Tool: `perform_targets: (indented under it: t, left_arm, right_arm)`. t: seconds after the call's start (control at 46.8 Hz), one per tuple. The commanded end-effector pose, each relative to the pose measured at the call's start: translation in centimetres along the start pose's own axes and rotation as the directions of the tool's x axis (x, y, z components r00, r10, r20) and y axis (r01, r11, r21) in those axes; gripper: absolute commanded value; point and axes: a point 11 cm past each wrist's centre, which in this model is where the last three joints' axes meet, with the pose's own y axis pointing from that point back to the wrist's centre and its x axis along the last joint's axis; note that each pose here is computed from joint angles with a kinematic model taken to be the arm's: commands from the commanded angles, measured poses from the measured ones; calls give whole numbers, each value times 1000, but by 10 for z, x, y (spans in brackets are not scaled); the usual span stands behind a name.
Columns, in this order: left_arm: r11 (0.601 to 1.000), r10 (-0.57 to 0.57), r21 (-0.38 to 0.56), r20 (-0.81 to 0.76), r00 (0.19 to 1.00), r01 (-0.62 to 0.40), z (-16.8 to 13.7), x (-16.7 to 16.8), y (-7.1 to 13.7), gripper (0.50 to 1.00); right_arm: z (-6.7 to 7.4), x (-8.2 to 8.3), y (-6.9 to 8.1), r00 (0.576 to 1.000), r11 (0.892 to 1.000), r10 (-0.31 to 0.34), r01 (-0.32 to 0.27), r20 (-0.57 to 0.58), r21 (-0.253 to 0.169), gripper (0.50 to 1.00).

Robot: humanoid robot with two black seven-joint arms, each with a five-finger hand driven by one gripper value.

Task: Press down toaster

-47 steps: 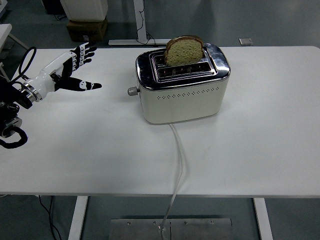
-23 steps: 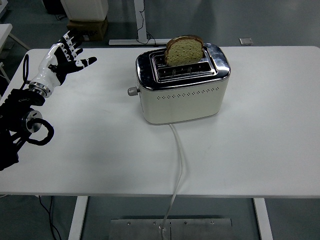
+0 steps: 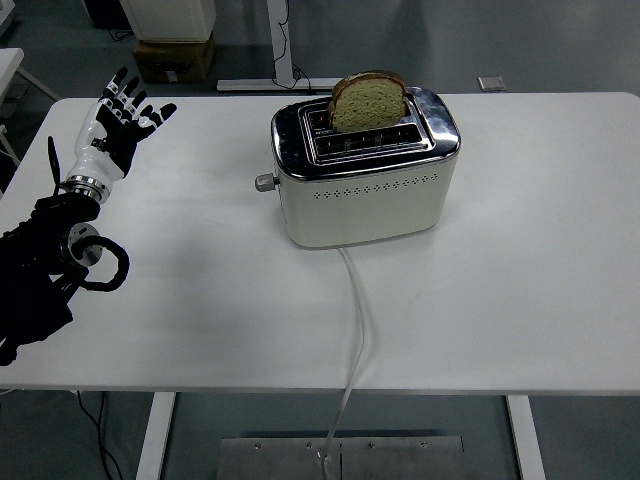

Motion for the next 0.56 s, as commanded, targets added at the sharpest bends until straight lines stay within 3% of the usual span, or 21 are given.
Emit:
perform_targets:
  t: [0.0,0.214,0.534]
  left_arm:
    - [1000,7,-3,-10,1000,-7,1,1,0,1000]
    - [999,42,-26,-80,996,-44,6,4,-2,1000]
    - [998,56,-10,-136,989,-58,-11,-9,-3,1000]
  right_arm:
    - [0,0,0,1000,1000,-1,1,-1,0,1000]
    - [1,0,0,1000,1000,0,0,4,-1,1000]
    - [1,0,0,1000,1000,-1,1,2,-1,1000]
